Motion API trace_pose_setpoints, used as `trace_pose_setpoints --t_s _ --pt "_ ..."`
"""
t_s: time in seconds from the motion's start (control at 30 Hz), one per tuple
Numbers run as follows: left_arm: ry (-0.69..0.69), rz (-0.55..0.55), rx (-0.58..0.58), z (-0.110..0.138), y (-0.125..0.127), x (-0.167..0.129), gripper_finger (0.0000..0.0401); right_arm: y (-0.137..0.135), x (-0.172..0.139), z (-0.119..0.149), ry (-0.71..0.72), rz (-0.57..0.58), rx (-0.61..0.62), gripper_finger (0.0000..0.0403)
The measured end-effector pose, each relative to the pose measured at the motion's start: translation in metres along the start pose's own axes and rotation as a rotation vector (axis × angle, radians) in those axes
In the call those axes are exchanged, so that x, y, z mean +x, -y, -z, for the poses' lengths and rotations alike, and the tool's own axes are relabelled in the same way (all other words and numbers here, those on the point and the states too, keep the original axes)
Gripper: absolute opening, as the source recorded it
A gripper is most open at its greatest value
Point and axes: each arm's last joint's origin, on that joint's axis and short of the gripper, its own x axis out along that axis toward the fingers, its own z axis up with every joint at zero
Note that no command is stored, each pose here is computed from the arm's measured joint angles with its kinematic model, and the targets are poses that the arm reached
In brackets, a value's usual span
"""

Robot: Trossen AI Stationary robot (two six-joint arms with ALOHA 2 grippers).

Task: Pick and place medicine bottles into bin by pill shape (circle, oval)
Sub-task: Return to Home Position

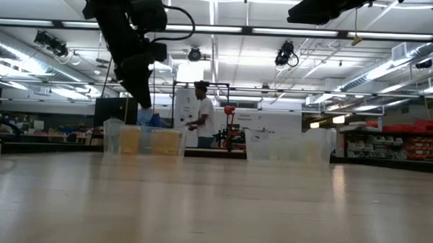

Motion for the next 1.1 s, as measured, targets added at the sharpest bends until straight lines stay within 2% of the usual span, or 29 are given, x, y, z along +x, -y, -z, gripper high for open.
trace_pose_setpoints --t_s 0.2,0.33,0.6,0.8,1.1 --pt "0.108 0.025 0.003 0.002 -0.006 -0.028 0.0151 0.000 0.000 0.001 -0.006 -0.001 -0.002 0.0294" --pt "0.213 0.045 -0.017 0.013 -0.009 -0.041 0.0140 0.000 0.000 0.001 -0.006 -0.001 -0.003 0.0294" --pt "0.428 0.182 -0.035 0.048 -0.005 -0.027 0.0124 0.000 0.000 0.000 0.002 0.001 -0.003 0.0294" --pt "0.614 0.317 -0.031 0.064 -0.001 -0.017 0.0113 0.000 0.000 0.000 0.004 0.002 -0.003 0.0294" --pt "0.680 0.346 -0.031 0.084 -0.001 -0.013 0.0111 0.000 0.000 0.000 0.003 0.002 -0.003 0.0294"
